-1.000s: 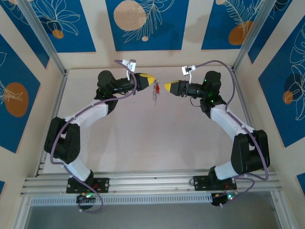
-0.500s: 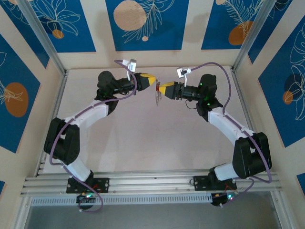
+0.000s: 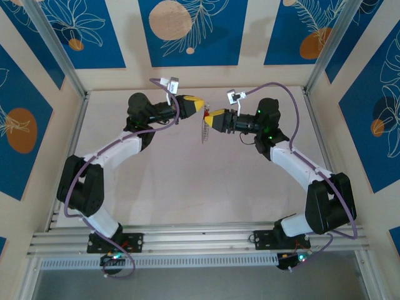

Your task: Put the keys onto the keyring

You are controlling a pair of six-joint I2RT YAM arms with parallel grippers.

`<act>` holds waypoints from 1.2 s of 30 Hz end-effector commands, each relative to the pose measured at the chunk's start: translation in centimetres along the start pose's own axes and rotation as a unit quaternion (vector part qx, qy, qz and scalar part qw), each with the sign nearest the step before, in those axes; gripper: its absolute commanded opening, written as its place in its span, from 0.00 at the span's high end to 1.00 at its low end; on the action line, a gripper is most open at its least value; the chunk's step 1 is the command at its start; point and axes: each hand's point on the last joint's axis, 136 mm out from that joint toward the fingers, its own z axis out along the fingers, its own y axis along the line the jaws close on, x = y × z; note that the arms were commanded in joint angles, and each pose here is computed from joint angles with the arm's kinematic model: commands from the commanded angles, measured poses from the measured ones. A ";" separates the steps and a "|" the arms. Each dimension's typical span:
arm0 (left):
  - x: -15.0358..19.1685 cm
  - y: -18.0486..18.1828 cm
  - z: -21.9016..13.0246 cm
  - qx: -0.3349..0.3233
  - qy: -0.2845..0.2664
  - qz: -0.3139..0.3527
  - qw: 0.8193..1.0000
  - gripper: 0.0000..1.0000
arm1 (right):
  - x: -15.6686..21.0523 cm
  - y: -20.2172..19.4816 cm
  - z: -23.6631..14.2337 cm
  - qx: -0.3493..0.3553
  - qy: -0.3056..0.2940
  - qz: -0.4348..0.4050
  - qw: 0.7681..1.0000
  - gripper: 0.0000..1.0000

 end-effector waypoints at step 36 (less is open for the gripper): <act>-2.5 -2.8 -1.0 -0.014 -0.074 0.041 0.996 1.00 | 1.8 -2.1 0.6 0.048 0.009 0.018 0.999 0.71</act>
